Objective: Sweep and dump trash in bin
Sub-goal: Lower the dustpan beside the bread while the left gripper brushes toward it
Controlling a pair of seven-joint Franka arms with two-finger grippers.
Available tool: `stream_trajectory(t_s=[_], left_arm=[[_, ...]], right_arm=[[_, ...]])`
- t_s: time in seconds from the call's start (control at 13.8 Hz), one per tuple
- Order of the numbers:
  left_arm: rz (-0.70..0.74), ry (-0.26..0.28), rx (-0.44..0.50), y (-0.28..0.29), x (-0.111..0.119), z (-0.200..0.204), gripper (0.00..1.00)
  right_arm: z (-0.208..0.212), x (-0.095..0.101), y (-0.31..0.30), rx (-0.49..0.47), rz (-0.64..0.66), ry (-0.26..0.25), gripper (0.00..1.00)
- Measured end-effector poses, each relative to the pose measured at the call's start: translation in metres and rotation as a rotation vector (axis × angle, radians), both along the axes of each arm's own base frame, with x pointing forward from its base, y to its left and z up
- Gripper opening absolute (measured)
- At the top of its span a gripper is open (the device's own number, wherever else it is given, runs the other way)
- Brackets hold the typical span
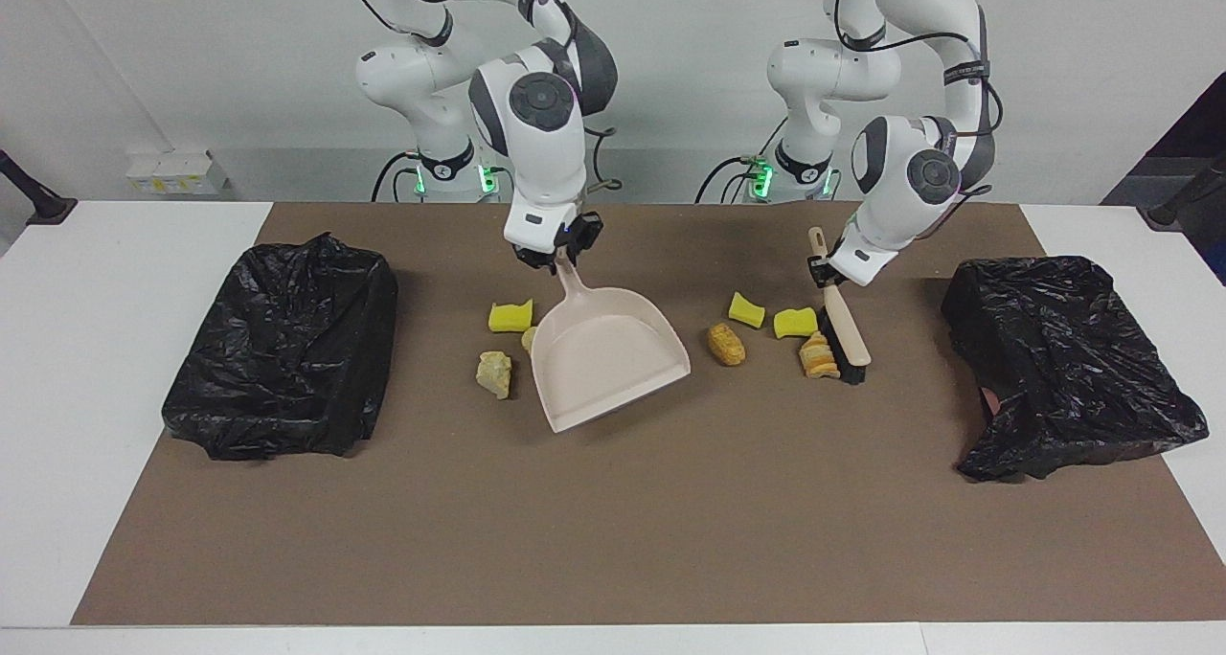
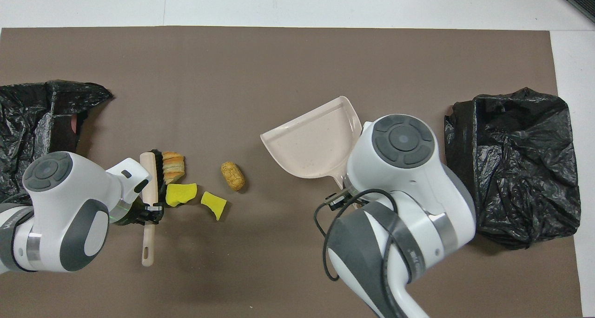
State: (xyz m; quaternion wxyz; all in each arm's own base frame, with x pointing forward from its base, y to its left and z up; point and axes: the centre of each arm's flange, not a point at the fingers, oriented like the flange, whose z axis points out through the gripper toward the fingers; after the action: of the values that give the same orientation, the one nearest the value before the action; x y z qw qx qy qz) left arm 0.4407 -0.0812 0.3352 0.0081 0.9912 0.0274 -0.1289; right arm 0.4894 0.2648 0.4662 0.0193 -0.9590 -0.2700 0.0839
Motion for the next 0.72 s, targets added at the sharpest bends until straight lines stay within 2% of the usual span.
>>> stream_trajectory(t_s=[0.14, 0.29, 0.36, 0.51, 0.72], left_arm=[[0.021, 0.007, -0.002, -0.003, -0.006, -0.001, 0.26], [0.041, 0.010, 0.009, -0.017, -0.012, -0.002, 0.26], [0.051, 0.011, 0.019, -0.029, -0.015, -0.002, 0.26], [0.072, 0.015, 0.030, -0.055, -0.023, -0.002, 0.26], [0.090, 0.016, 0.010, -0.077, -0.030, -0.001, 0.26]], right_arm=[[-0.001, -0.007, -0.005, 0.035, 0.239, 0.013, 0.32], [-0.017, -0.006, -0.016, 0.077, 0.506, 0.047, 0.32], [-0.026, -0.007, -0.021, 0.090, 0.583, 0.067, 0.32], [-0.044, -0.016, -0.015, 0.072, 0.641, 0.096, 0.32], [-0.068, -0.033, 0.008, 0.040, 0.678, 0.101, 0.32]])
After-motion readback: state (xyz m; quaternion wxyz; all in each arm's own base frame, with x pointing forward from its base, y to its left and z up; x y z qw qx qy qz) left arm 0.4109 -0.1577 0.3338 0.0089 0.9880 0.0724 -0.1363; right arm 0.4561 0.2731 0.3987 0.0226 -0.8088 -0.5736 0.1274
